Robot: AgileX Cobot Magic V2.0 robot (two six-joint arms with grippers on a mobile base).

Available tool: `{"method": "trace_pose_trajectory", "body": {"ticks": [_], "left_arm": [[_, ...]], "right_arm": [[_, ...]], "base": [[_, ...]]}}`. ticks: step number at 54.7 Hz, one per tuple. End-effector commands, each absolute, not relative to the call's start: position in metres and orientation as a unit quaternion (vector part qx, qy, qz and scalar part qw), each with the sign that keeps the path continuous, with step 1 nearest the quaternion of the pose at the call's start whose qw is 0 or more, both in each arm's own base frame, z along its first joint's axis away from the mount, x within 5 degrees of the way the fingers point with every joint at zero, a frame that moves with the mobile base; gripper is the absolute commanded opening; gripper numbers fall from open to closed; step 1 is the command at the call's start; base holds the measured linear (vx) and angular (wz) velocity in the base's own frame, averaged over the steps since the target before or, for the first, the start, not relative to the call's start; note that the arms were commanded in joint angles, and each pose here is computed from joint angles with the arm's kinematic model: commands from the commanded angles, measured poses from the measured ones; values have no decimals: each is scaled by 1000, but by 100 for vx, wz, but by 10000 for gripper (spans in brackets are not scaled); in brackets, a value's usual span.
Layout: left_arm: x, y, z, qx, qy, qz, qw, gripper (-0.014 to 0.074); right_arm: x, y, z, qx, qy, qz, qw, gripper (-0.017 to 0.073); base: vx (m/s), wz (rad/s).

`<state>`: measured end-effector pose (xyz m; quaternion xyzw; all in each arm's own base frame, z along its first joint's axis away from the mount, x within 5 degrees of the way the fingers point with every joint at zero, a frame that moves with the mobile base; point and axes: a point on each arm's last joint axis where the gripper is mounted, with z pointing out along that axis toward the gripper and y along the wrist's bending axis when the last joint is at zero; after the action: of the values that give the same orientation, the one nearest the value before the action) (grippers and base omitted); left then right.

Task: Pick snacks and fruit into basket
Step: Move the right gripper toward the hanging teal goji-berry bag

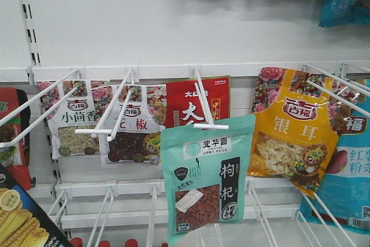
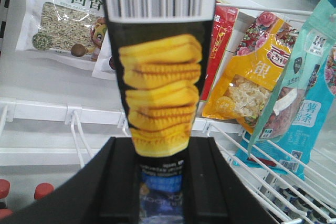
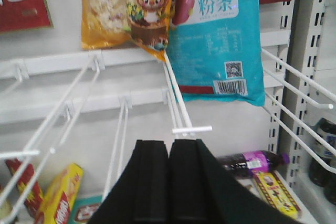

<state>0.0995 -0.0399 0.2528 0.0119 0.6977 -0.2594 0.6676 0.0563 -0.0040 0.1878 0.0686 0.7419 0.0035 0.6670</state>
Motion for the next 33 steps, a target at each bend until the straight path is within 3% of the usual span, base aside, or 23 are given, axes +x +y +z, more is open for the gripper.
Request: {"method": "trace_pose_trajectory", "body": {"ticks": [1,18,33], "left_arm": [[97,-41,275,19,638,-286,715,2],[76,-31,277,12,634,-277,722,2],[57,-22,275,5,631,-270,728,2]], "right_arm": [[56,-6,200,104,679,29,726,-10],[51,-17,219,253,551,152,780,-10],[51,-18,218,289,540,184,769,-10]], "base": [[0,0],[0,0],[0,0]]}}
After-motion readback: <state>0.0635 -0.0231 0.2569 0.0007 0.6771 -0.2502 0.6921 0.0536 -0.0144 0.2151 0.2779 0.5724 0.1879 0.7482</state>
